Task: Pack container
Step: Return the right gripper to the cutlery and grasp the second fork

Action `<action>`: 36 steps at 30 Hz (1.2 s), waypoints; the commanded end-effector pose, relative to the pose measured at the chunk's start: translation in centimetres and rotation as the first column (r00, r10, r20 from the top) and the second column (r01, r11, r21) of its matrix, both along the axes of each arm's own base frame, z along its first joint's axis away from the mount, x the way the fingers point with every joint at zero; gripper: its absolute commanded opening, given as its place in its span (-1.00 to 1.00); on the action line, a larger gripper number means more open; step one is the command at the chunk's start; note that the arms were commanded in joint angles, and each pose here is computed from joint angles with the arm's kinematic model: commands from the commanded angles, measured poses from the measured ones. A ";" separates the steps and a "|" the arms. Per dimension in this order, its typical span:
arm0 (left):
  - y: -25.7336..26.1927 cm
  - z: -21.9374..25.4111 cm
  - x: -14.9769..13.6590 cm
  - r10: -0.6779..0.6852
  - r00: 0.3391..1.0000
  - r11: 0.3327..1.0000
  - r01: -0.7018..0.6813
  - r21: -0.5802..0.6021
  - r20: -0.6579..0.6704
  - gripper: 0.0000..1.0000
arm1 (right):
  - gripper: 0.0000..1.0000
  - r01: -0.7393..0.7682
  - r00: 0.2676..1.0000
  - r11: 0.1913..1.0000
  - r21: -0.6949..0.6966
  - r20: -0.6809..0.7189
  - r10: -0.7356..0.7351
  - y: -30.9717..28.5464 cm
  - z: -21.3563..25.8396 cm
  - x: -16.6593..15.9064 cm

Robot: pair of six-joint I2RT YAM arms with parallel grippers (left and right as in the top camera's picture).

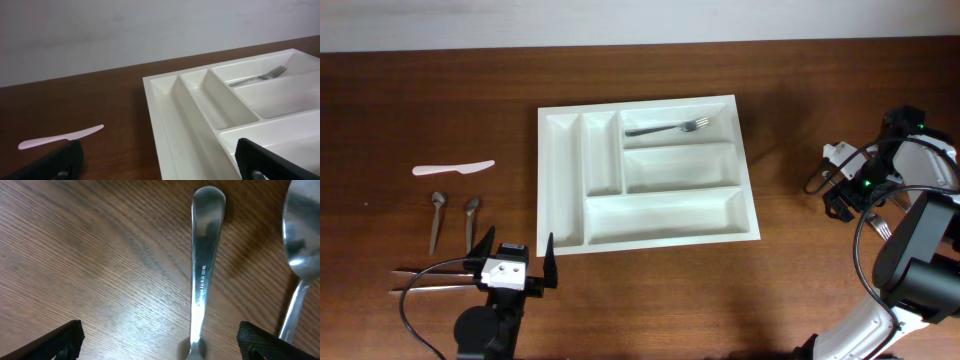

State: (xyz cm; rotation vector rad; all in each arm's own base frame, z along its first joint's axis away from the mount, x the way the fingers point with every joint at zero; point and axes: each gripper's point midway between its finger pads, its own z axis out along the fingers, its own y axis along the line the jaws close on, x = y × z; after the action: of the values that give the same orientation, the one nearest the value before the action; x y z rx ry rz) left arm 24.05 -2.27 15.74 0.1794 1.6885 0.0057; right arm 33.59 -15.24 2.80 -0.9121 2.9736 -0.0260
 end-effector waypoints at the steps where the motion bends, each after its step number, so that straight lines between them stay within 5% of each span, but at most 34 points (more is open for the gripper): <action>1: 0.0 -0.3 0.0 -0.007 1.000 1.000 0.007 0.015 0.000 0.98 | 0.98 -0.014 1.000 0.999 0.032 -0.027 0.015 0.3 -1.3 -0.4; 26: 0.0 -0.3 0.0 -0.007 1.000 1.000 0.007 0.015 0.000 0.98 | 0.98 -0.003 0.998 1.000 -0.016 -0.067 0.001 -1.2 -3.9 -0.5; 32: 0.0 -0.3 0.0 -0.007 1.000 1.000 0.007 0.014 0.000 0.98 | 0.60 -0.002 0.997 1.000 -0.008 -0.074 0.002 -1.1 -4.2 -0.5; 36: 0.0 -0.3 0.0 -0.007 1.000 1.000 0.007 0.014 0.000 0.98 | 0.03 -0.002 0.997 1.000 -0.009 -0.073 0.002 -1.1 -4.2 -0.5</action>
State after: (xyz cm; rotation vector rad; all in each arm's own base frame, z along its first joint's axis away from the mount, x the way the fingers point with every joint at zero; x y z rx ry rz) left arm 24.05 -2.27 15.74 0.1794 1.6885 0.0057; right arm 33.61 -16.46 -0.24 -0.9281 3.0187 -0.0382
